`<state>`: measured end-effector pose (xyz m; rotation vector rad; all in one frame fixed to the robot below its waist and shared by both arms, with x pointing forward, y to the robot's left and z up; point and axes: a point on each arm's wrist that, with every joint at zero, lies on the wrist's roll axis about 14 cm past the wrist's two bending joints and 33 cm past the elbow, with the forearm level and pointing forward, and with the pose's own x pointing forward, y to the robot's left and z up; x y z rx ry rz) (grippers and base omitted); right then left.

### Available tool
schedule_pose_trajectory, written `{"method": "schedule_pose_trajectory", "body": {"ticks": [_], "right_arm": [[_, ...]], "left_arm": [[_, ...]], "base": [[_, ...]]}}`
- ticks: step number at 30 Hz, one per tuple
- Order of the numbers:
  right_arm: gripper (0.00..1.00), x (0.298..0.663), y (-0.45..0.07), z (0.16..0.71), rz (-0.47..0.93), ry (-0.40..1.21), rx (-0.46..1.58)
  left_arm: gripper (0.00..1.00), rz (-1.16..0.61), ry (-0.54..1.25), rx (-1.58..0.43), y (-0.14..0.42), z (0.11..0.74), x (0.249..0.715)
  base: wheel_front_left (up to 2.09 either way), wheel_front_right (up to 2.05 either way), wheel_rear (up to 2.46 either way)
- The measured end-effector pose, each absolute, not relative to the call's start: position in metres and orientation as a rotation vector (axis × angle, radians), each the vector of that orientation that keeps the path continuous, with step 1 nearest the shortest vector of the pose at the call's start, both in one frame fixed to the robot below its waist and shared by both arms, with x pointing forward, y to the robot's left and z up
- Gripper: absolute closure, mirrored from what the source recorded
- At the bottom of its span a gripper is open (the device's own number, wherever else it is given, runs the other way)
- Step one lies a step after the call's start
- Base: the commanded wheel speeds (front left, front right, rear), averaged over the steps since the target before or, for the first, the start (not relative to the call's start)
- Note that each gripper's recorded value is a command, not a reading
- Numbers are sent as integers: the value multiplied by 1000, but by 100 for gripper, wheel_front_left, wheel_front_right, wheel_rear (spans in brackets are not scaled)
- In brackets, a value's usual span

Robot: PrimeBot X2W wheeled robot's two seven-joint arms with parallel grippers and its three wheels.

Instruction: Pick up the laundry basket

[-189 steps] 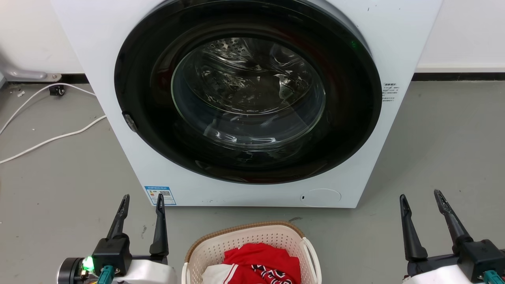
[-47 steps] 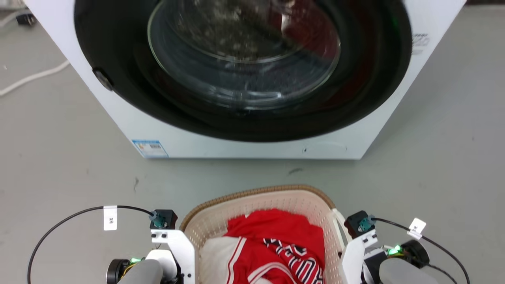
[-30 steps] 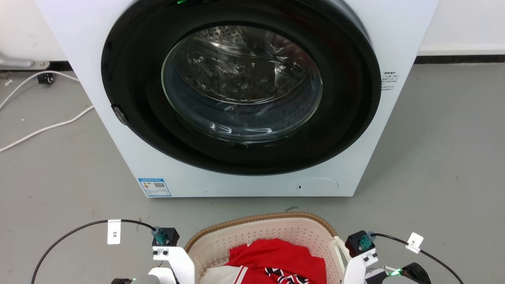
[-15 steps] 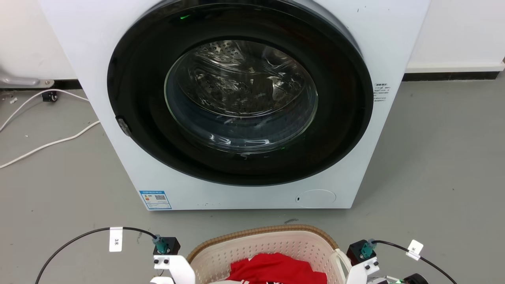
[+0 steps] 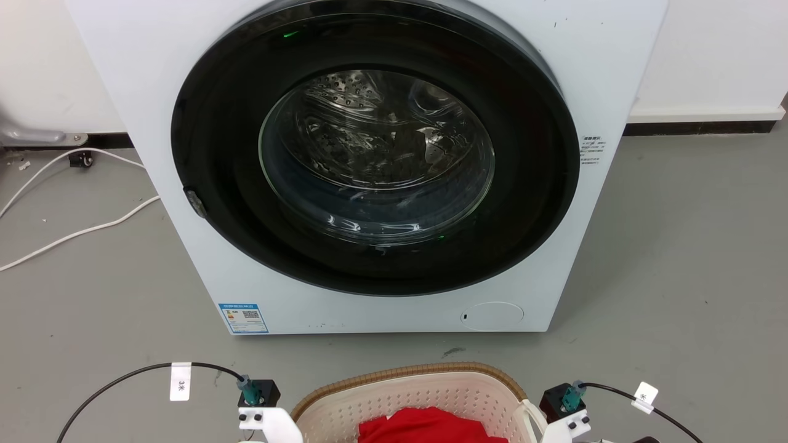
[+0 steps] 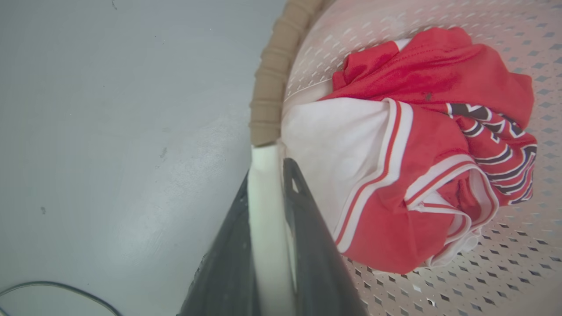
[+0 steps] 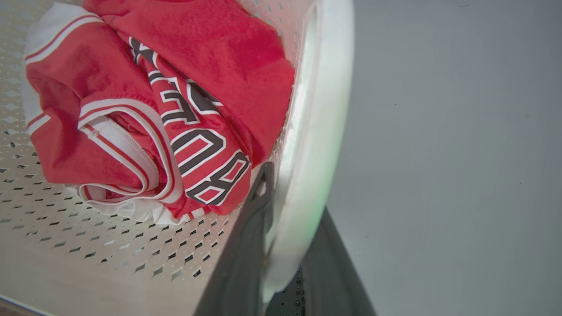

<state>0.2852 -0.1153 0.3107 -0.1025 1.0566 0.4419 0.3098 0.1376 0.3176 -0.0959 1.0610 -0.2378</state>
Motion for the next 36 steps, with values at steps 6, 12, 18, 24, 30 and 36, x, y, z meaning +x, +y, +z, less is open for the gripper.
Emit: {"method": "schedule_pose_trajectory", "body": {"ticks": [6,12,18,24,30,36], "right_arm": [[100,284,-115,311,441,1058,-99],[100,283,-115,310,440,1062,-98],[100,283,-116,309,438,1066,-94],[100,283,-116,309,438,1068,-95],[100,282,-116,308,438,1069,-94],[100,282,-116,307,439,1073,-95]], "left_arm": [[100,-239,1067,-97,138,317,308],[100,-240,1073,-99,138,315,306],[100,-238,1076,-104,138,314,305],[100,-239,1077,-106,137,314,305],[100,-238,1078,-108,138,313,304],[100,-240,1080,-110,137,312,304]], "base": [[0,0,0],[0,0,0],[0,0,0],[0,0,0],[0,0,0],[0,0,0]]}}
